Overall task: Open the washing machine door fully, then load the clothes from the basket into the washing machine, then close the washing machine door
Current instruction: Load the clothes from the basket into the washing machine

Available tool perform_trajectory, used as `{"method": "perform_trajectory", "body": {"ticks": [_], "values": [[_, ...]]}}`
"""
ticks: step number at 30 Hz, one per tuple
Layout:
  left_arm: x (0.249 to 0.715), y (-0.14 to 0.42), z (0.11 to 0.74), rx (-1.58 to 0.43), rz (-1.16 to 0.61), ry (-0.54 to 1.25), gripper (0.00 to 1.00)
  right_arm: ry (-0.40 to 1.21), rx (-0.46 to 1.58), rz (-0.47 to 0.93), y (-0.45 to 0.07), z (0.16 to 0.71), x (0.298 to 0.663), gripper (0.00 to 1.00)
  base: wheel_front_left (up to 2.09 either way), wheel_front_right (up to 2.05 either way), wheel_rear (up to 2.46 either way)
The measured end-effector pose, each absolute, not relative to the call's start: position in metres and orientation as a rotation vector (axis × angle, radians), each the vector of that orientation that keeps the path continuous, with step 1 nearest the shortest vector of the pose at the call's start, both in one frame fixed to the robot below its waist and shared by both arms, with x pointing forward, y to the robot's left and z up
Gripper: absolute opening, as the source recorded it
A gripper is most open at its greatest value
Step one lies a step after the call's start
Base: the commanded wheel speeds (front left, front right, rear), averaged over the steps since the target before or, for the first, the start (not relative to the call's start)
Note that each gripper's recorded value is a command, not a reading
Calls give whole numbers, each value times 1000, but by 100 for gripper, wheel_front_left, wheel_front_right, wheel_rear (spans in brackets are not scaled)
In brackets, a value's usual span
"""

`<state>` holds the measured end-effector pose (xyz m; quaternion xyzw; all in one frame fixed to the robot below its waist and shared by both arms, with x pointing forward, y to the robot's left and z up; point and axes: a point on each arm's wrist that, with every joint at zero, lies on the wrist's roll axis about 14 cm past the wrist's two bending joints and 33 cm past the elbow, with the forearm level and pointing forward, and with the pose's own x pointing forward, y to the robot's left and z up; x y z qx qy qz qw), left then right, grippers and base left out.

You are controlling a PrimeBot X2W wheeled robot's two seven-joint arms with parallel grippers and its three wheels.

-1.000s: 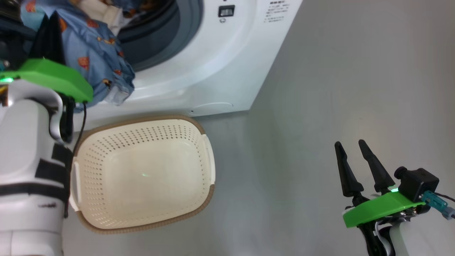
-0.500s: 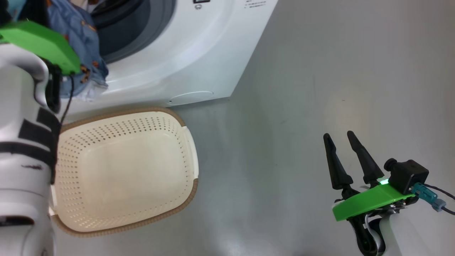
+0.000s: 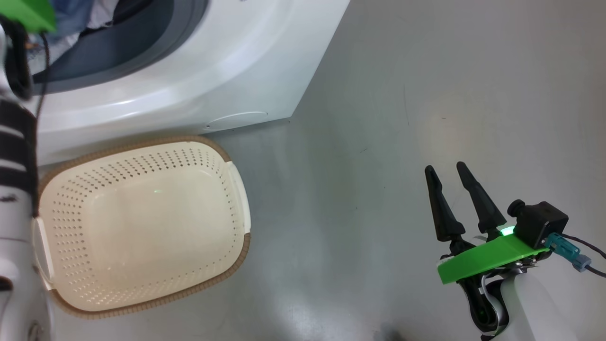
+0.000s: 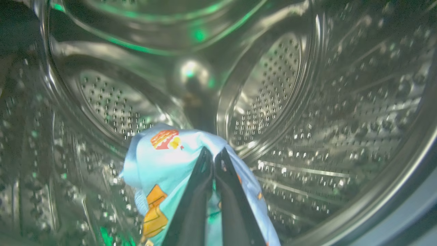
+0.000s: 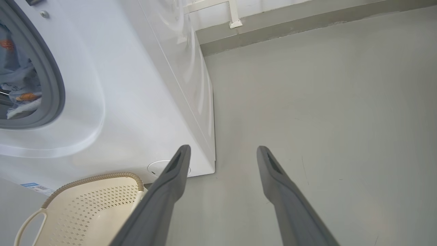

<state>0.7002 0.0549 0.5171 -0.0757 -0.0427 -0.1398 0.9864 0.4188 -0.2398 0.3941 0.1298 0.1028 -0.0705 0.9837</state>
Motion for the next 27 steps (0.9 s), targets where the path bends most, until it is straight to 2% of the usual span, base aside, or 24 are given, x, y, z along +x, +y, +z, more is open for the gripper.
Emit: {"method": "perform_trajectory", "body": {"ticks": [4, 5, 6, 7, 8, 9, 27], "values": [[692, 54, 485, -146, -281, -4, 0, 208, 261, -141, -239, 393, 420, 100, 0, 0, 0], [691, 54, 480, -145, -280, 8, 3, 209, 261, -140, -239, 393, 420, 100, 0, 0, 0], [690, 54, 477, -144, -280, 18, 19, 209, 262, -138, -239, 393, 420, 100, 0, 0, 0], [689, 54, 474, -145, -282, 28, 41, 209, 262, -136, -238, 393, 421, 100, 0, 0, 0], [689, 54, 473, -146, -283, 35, 88, 207, 263, -134, -237, 393, 422, 100, 0, 0, 0], [688, 54, 471, -146, -283, 40, 100, 205, 263, -132, -237, 394, 423, 100, 0, 0, 0], [680, 54, 471, -165, -292, 46, 100, 193, 267, -104, -229, 397, 429, 100, 0, 0, 0]]}}
